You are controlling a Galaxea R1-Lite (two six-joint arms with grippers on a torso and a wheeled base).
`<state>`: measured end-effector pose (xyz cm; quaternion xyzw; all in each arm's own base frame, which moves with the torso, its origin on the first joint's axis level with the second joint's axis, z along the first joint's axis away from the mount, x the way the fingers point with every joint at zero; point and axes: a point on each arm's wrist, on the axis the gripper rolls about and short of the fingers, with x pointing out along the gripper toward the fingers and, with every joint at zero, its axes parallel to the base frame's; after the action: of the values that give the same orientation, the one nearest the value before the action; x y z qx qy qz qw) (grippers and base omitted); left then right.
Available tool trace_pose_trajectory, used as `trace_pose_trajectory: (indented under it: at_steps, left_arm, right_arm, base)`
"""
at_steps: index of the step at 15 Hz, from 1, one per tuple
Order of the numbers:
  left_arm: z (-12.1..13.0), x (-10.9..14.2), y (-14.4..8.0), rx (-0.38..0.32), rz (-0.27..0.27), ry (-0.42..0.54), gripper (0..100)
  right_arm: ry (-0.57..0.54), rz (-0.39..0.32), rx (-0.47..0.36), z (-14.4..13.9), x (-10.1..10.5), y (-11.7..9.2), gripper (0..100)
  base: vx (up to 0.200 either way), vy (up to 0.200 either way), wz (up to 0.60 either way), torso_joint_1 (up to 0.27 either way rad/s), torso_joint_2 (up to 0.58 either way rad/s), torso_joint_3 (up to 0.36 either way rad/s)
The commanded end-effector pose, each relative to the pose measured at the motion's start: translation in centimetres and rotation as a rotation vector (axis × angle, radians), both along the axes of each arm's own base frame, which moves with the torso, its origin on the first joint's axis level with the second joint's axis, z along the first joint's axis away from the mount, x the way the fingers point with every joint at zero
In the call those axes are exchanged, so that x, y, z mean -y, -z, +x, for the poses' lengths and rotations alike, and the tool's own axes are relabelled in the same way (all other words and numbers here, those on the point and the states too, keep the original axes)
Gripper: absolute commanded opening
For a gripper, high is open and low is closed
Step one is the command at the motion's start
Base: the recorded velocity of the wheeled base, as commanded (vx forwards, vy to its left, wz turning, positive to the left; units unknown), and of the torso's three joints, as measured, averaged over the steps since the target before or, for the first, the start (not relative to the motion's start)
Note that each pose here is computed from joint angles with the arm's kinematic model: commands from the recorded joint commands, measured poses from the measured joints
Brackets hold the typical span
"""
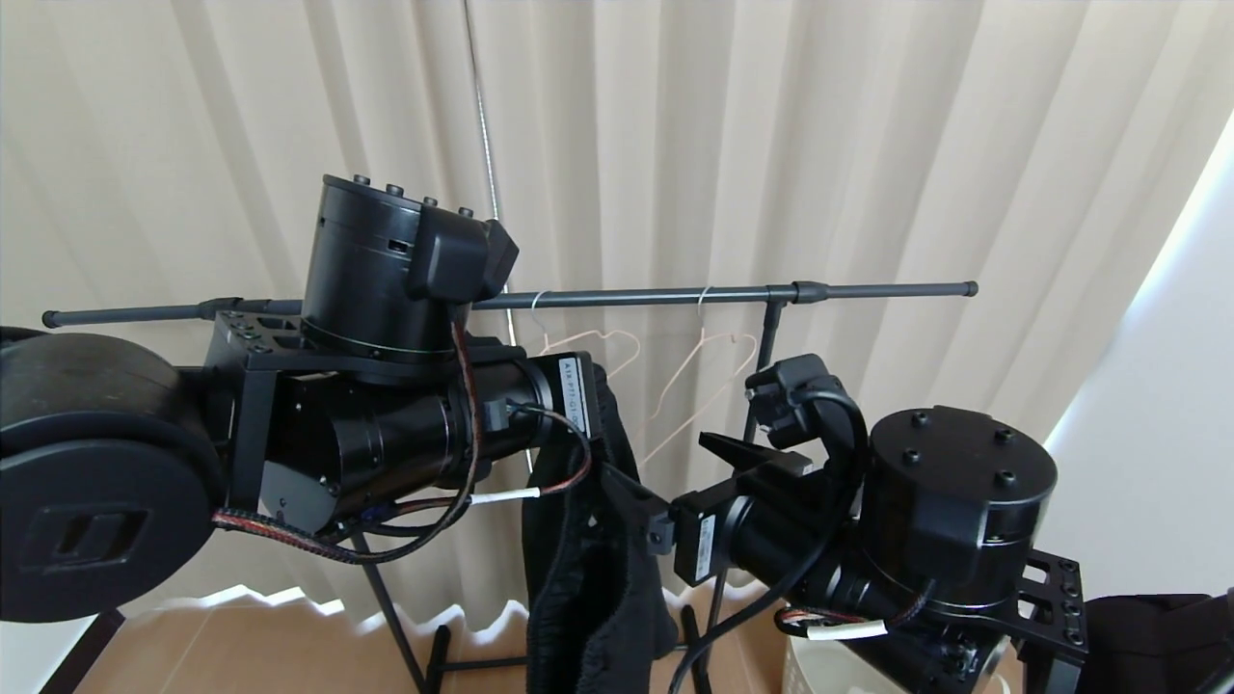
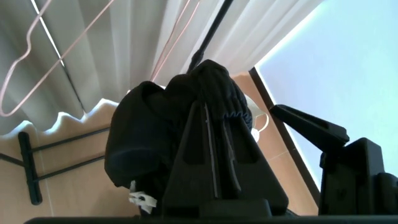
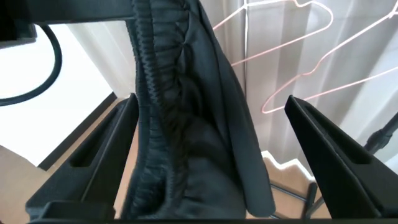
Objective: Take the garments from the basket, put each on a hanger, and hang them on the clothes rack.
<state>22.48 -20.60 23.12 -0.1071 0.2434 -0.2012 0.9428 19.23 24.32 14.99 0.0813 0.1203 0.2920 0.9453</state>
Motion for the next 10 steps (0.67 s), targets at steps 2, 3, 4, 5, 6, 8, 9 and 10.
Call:
trace_pose_trajectory:
  at_steps: [2,3,4,5,6,8,9,10]
  left_arm:
    - [0.1,0.2,-0.1,0.004,-0.004,0.001,0]
    - [0.0,0.2,-0.2,0.006,-0.006,0.001,0]
    - [0.0,0.1,-0.3,0.009,-0.007,0.001,0]
    - [0.0,0.1,-0.4,0.011,-0.008,0.000,0]
    - [0.0,0.1,-0.4,0.011,-0.008,0.000,0]
    - [-0.3,-0.1,-0.7,0.018,-0.015,0.001,0]
    - [-0.4,-0.4,-0.9,0.022,-0.018,-0.001,0]
    - [-0.6,-0.7,-1.1,0.028,-0.026,-0.005,0]
  right_arm:
    - [-0.003,-0.020,-0.008,0.0,-0.2,0.5,100]
    - [0.004,-0.055,-0.023,0.5,-0.6,1.7,100]
    - [0.019,-0.087,-0.030,1.0,-0.7,2.5,100]
    - [0.039,-0.114,-0.041,1.8,-0.5,3.3,100]
    - [0.057,-0.142,-0.051,2.5,-0.3,4.1,100]
    - [0.109,-0.214,-0.057,3.9,0.4,5.6,100]
    - [0.147,-0.264,-0.048,4.3,0.6,6.2,100]
    - [0.164,-0.290,-0.041,4.5,0.8,6.4,100]
  base:
    - [0.000,0.000,0.00,0.000,0.00,0.000]
    - [0.000,0.000,0.00,0.000,0.00,0.000]
    - [0.000,0.000,0.00,0.000,0.00,0.000]
    - [0.000,0.000,0.00,0.000,0.00,0.000]
    - [0.000,0.000,0.00,0.000,0.00,0.000]
    - [0.000,0.000,0.00,0.000,0.00,0.000]
    - [0.000,0.000,0.00,0.000,0.00,0.000]
    - [0.000,0.000,0.00,0.000,0.00,0.000]
